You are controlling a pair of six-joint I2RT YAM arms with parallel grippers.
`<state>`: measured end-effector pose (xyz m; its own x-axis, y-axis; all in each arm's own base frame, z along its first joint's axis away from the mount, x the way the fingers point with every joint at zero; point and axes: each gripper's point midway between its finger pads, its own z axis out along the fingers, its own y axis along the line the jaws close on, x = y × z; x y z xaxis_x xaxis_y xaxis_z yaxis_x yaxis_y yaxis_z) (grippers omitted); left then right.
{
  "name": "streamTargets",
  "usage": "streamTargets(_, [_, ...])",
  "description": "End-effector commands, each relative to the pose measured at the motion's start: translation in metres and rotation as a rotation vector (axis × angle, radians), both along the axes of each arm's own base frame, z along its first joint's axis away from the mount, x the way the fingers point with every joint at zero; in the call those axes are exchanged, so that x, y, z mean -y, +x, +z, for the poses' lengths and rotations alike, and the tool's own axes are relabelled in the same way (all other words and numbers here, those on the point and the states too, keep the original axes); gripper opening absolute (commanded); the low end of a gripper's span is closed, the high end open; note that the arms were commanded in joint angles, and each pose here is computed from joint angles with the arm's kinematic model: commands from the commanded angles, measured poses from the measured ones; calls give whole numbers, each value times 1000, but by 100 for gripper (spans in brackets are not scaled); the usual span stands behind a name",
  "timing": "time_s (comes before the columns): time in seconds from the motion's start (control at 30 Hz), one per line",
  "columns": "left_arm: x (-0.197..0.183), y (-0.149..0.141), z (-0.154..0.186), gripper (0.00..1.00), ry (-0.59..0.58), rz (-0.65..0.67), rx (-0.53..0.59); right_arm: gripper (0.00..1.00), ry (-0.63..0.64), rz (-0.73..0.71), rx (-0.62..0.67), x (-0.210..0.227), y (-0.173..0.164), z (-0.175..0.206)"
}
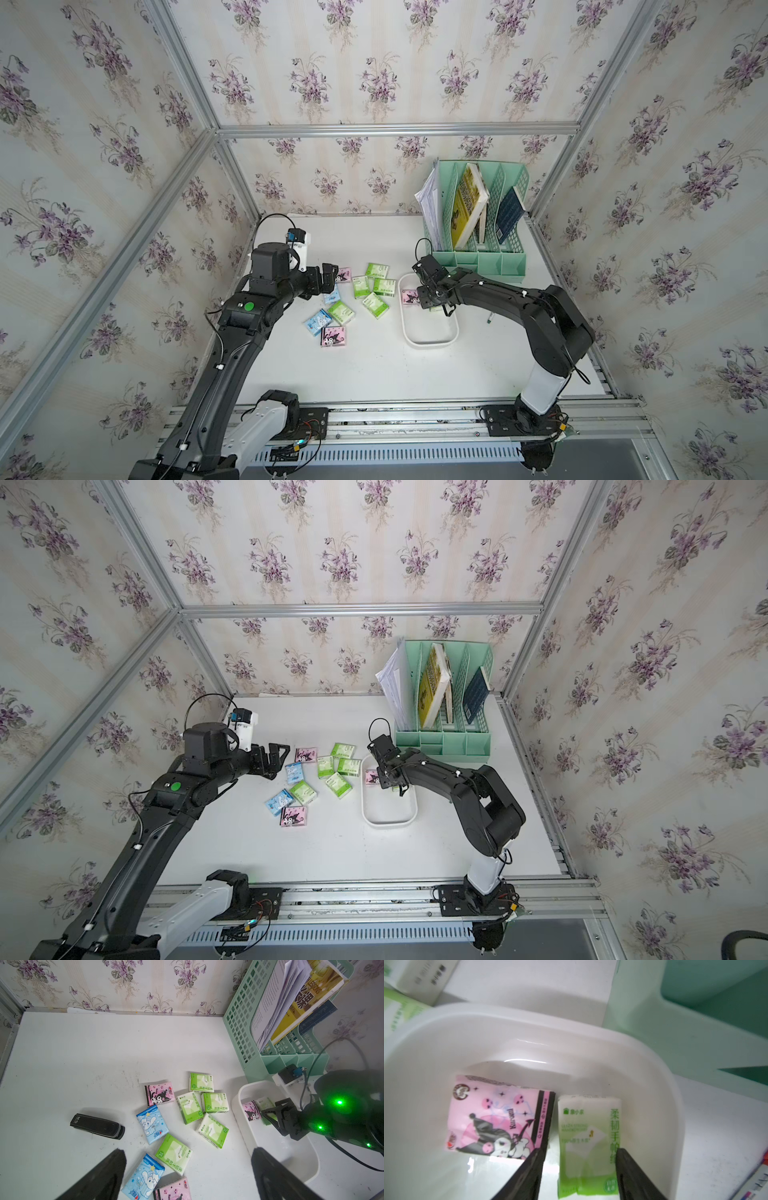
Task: Put the pocket tissues into the storage box
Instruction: Place the pocket tissues in the storage box, then pick up the pocket tissues from the center of the board.
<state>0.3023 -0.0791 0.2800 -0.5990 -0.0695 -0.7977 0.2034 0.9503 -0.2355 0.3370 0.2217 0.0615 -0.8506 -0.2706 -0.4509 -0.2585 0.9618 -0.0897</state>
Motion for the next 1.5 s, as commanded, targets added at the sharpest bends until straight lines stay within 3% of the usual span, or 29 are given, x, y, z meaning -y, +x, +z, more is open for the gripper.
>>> streamTargets(0.0, [-1,-2,-3,99,11,0,-11,62,60,20,36,-9,3,15])
streamTargets(0.13, [-2,-2,-2,99,12,2,-9,62,114,104,54,-20,-2,35])
streamTargets(0.43, [-5,1,-6,99,-7,42,-14,62,301,461,132,-86,-37,75])
streamTargets(0.63, [-5,1,-6,99,-25,56,-13,63,273,576,118,-137,-48,66])
streamTargets(0.93, [-6,-2,-12,99,-17,54,-21,65,213,536,-3,-177,-35,25])
streamTargets(1.47, [-7,-4,-11,99,-11,53,-18,66,84,477,-80,-181,-21,-19])
